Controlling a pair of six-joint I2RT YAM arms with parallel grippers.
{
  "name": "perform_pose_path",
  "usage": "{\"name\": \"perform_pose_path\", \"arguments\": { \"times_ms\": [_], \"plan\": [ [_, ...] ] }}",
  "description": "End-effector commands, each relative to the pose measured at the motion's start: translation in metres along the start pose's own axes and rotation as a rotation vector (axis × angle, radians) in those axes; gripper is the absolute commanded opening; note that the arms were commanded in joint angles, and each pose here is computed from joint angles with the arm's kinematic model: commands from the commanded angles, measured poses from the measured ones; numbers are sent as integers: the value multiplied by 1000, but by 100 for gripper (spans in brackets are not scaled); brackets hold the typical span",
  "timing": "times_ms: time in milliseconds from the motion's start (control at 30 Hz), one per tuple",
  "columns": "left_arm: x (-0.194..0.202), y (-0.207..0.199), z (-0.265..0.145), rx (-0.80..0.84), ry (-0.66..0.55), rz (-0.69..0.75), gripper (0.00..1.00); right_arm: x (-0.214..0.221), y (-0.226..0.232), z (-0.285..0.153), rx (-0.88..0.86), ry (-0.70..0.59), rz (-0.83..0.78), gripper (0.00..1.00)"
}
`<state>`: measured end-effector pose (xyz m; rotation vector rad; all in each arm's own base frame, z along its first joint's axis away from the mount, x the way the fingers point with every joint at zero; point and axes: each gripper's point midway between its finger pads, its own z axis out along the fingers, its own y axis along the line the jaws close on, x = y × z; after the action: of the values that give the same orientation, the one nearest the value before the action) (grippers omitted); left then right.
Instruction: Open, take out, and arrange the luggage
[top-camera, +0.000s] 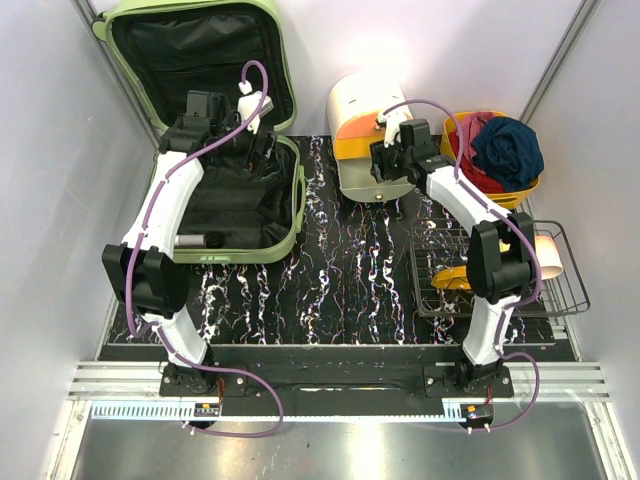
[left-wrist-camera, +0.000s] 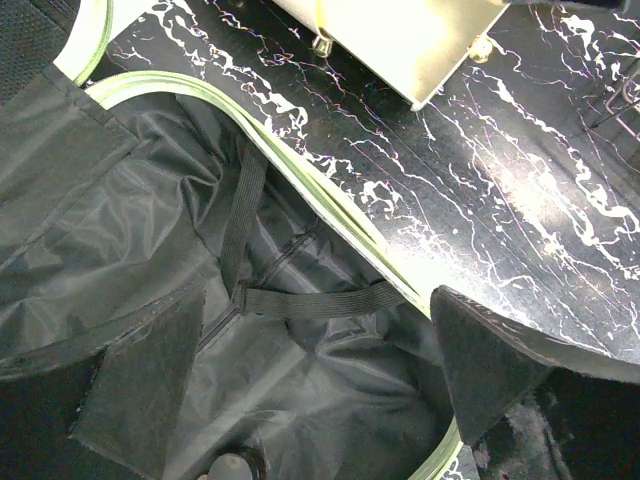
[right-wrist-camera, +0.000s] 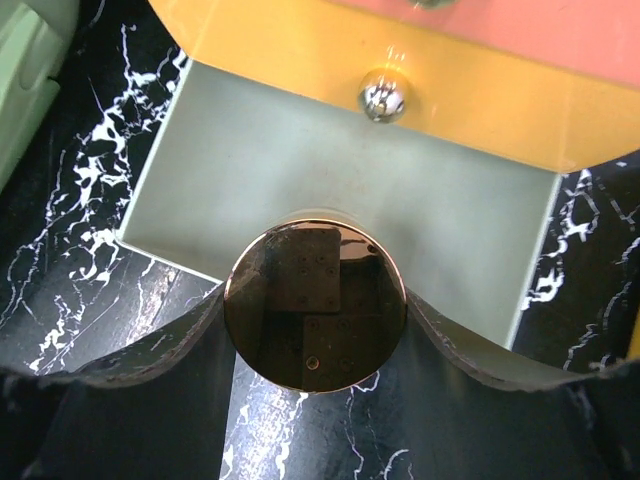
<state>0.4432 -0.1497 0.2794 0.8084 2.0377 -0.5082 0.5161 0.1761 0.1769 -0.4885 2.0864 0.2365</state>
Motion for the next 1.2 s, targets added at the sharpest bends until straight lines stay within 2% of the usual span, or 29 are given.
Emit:
{"name": "perform_pose_path", "arguments": {
  "times_ms": [0, 167, 533, 567, 600, 667, 833, 967, 1100, 1167],
  "plan": [
    [-11, 8, -2, -12, -49, 10, 99, -29, 0, 15, 32, -100, 18, 36],
    [-7, 15, -3, -26, -42, 0, 99, -30, -13, 38, 99, -155, 30, 34],
    [-2, 32, -6, -62, -40, -24, 99, 1, -13, 83, 95, -98, 74, 38],
    [-3, 34, -6, -67, -42, -24, 99, 2, -13, 85, 95, -96, 71, 39],
    [-4, 36, -8, -72, -45, -28, 99, -4, -17, 86, 118, -122, 71, 49],
    [-3, 38, -6, -72, -42, -34, 99, -7, -17, 86, 115, -127, 72, 55],
    [-6, 42, -6, -72, -51, -42, 99, -17, -15, 78, 104, -127, 83, 81],
    [-11, 45, -7, -78, -62, -39, 99, -26, -11, 65, 87, -133, 89, 88],
    [-16, 49, -12, -90, -77, -51, 99, -41, -2, 32, 46, -143, 79, 85],
    [-15, 50, -14, -88, -81, -78, 99, -27, 7, 20, 8, -102, 79, 82]
  ]
}}
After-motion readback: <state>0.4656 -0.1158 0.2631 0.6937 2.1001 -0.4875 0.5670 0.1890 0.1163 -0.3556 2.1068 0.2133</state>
